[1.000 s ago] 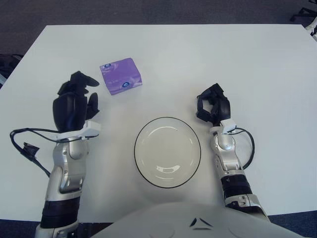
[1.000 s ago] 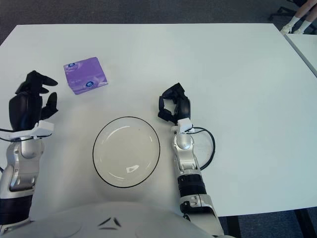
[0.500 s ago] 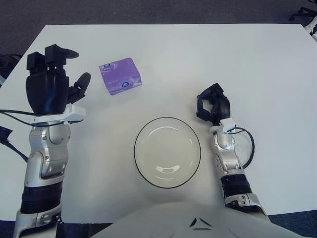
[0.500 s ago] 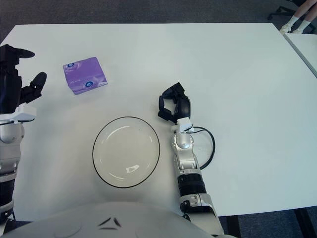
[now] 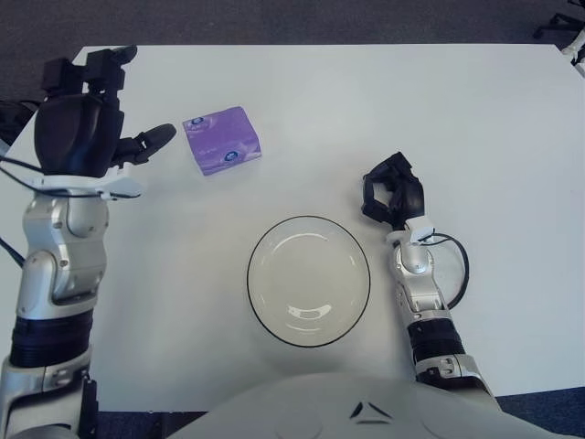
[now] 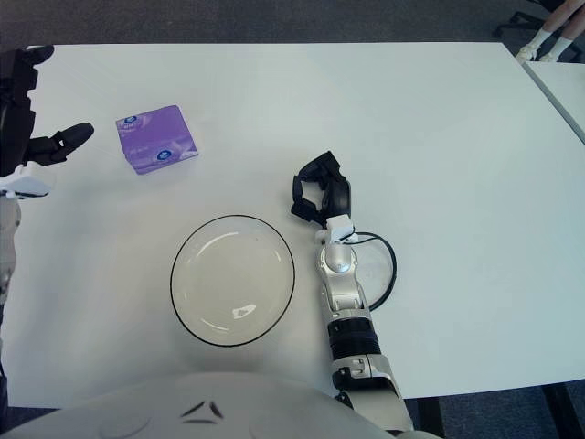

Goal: Put the tissue paper into the plate.

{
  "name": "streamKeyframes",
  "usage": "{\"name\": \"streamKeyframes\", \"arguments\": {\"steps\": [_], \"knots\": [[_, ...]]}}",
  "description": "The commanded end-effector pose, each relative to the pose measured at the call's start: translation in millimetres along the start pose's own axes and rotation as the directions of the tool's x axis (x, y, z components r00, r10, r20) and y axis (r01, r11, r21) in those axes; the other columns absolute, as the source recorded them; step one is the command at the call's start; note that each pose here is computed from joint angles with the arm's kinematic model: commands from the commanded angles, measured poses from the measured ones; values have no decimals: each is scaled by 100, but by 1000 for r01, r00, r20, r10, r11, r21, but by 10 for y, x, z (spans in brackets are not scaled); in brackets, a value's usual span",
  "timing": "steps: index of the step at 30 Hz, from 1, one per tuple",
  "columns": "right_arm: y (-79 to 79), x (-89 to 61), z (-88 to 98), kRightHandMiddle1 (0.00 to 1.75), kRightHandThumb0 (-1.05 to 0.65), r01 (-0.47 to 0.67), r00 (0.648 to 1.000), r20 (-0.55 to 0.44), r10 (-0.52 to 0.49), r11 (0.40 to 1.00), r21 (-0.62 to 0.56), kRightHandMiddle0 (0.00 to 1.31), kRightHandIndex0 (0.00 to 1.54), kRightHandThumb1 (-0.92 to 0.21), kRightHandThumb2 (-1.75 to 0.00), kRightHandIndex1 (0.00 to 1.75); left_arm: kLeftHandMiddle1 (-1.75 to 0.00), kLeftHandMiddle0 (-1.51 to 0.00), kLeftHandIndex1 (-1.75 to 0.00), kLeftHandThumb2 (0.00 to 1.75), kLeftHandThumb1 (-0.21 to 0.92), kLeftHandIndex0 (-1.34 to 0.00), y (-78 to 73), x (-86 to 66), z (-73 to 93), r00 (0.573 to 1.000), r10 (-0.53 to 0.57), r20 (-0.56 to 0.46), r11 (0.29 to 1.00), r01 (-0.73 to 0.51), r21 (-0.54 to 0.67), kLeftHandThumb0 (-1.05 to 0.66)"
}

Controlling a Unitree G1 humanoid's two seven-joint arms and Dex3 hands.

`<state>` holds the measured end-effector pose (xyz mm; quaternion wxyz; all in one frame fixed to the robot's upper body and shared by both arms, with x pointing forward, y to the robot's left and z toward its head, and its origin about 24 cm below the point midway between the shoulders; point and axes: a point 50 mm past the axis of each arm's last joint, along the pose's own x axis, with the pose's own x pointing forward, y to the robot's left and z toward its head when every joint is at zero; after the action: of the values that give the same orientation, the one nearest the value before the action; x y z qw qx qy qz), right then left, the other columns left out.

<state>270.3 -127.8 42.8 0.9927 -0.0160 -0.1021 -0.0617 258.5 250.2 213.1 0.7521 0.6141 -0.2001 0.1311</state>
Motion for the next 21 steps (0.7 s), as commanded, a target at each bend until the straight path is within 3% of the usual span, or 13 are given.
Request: {"name": "streamKeyframes", "arguments": {"steps": [1,4,7,14,21], "knots": [[-87,-300,-464,175,-42,7,967,-255,-19,999,-50,47,64,-50,-110,139,-37,0,-3,47,87,0,27,175,33,990,-122,72,992,120,25,-105],[-83,-298,-466,175,-42,9,966,-258,-22,999,-52,46,63,-50,-109,138,-10,0,-1,45,87,0,26,263,29,968,-220,121,976,219,24,-105],[-80,-295,-468,175,-42,9,966,-259,-22,999,-52,46,63,-51,-109,138,-3,0,0,43,87,0,14,316,16,946,-283,157,959,284,20,-105],[-77,-293,-468,175,-42,16,965,-259,-29,998,-54,45,63,-51,-108,138,0,0,0,39,82,0,-53,412,42,872,-419,252,905,424,38,-105],[-80,-296,-466,175,-42,18,966,-255,-31,998,-52,45,63,-52,-107,138,0,0,0,36,77,0,-162,684,119,818,-512,262,855,515,59,-105]]}}
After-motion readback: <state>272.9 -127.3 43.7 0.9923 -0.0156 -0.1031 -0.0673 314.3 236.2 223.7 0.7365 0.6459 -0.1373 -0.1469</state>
